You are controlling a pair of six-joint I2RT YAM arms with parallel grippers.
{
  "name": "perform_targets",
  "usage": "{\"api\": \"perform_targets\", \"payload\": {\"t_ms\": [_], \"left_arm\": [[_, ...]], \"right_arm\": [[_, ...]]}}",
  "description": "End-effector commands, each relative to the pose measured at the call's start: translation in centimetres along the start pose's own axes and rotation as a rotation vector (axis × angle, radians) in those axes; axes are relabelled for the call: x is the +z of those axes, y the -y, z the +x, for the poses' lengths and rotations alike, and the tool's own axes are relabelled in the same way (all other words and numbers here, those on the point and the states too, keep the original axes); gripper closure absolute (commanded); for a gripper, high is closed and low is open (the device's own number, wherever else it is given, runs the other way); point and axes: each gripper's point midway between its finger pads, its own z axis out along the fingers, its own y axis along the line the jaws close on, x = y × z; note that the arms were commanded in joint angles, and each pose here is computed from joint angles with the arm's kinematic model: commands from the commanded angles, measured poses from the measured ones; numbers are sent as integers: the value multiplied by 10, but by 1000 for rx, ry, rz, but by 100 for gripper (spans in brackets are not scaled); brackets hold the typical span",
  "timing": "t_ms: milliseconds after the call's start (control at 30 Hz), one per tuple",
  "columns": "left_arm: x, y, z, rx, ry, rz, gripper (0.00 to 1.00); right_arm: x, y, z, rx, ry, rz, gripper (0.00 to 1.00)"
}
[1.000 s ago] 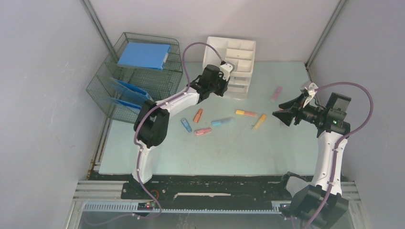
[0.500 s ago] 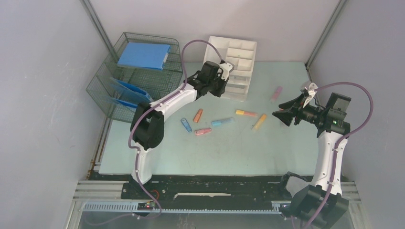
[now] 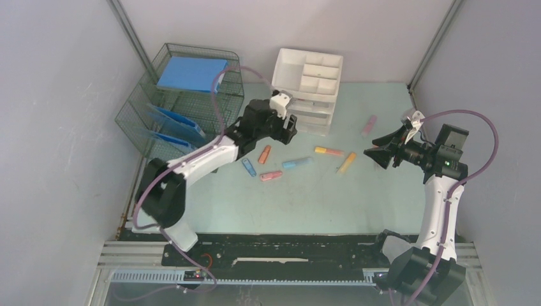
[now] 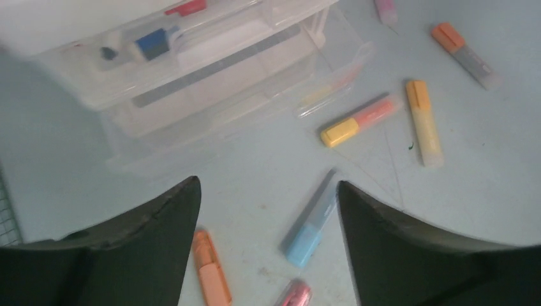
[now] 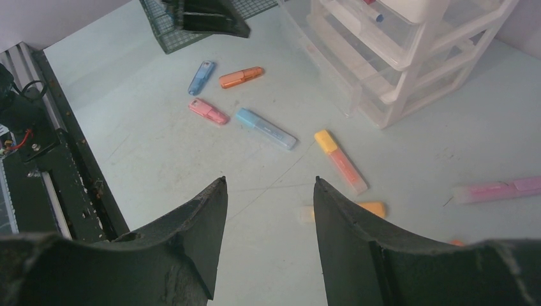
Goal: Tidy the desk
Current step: Open the drawer in the storage box.
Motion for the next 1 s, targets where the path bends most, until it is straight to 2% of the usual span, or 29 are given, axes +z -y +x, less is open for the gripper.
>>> {"api": "perform_targets", "payload": {"t_ms": [0,33,100,233,333,500,700,767,900,967], "left_arm": [[-44,-10,-45,-84,338,-60,4],[-50,-11,-43,-131,368,-44,1],[-53,-10,-32,-217,375,47,0],[-45,9,-1,-421,249,285,0],[-40,15,27,-473,178,301,0],[-46,4,61,-411,125,124,0],[-59,-47,104,-217,-111,-354,0],[-57,-59,113,-180,-169,-423,0],[-47,-65,126,-122,-276,-436,1],[-39,-63,131,-119,-307,-410,9]], "right_arm": [[-1,-1,-8,-39,10,-9,40],[-1,-2,-8,-40,10,-12,40],[0,-3,-8,-44,7,-14,40],[-1,-6,-7,-68,6,-20,38],[-1,-7,-7,-75,4,-22,36],[3,-5,-2,-74,-12,-26,36],[9,-3,5,-71,-43,-33,36],[11,-2,6,-69,-49,-36,36],[12,-2,8,-61,-55,-36,36],[12,-1,8,-63,-55,-35,37]]}}
